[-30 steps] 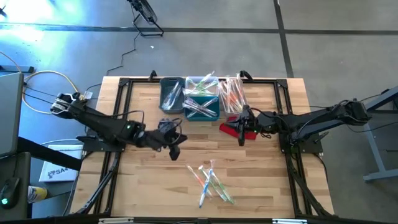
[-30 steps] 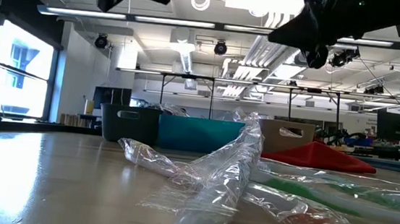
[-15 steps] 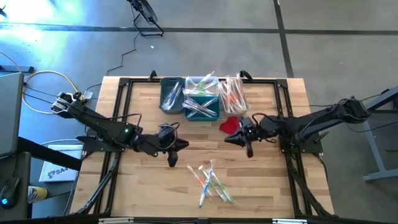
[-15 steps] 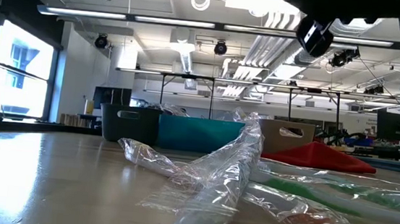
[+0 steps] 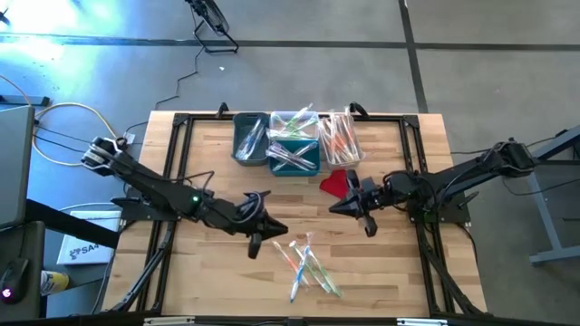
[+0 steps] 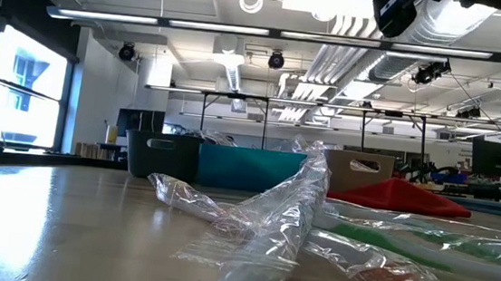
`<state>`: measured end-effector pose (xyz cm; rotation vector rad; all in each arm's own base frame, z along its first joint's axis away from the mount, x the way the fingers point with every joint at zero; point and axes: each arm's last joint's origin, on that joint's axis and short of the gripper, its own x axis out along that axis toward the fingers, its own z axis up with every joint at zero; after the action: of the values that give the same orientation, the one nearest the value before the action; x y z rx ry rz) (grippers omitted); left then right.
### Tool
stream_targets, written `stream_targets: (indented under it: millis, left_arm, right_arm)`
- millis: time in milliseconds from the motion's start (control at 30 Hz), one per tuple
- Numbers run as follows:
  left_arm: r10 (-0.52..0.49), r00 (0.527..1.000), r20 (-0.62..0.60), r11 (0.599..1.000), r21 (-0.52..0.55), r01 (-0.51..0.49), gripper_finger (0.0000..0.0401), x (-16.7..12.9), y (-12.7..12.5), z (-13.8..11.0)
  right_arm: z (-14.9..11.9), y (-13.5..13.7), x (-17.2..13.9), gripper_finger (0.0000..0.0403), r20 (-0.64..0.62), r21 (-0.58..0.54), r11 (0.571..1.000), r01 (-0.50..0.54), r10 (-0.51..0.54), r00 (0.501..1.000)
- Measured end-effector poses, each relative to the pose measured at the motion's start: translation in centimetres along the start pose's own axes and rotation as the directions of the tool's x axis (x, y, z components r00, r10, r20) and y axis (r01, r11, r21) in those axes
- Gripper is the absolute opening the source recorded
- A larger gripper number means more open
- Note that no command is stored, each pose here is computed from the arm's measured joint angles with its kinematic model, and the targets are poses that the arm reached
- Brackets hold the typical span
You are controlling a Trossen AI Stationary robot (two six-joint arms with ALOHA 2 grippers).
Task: Pick & Place Toothbrushes
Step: Put the blue toothbrush into the gray bin
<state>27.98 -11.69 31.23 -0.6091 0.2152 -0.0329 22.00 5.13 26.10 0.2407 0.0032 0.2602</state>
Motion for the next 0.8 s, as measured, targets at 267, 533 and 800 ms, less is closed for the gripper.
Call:
stream_targets:
  millis: [267, 533, 800]
  left_arm:
    - [0.019, 0.999, -0.037, 0.980, -0.200, -0.026, 0.0029, 2.7, 0.4, -2.6]
    - [0.082, 0.989, -0.124, 0.964, -0.240, -0.110, 0.0004, 4.7, -0.9, -3.2]
    - [0.303, 0.896, -0.325, 0.911, -0.176, -0.372, 0.0001, 4.8, -1.2, -2.0]
  right_arm:
    - [-0.5, -0.2, 0.0, 0.0003, -0.027, -0.001, 0.993, 0.119, -0.119, 0.992]
    - [-1.4, -0.8, -0.2, 0.0003, -0.099, -0.026, 0.965, 0.260, -0.261, 0.960]
    - [-1.3, -1.2, -0.3, 0.0003, -0.069, -0.042, 0.922, 0.385, -0.387, 0.920]
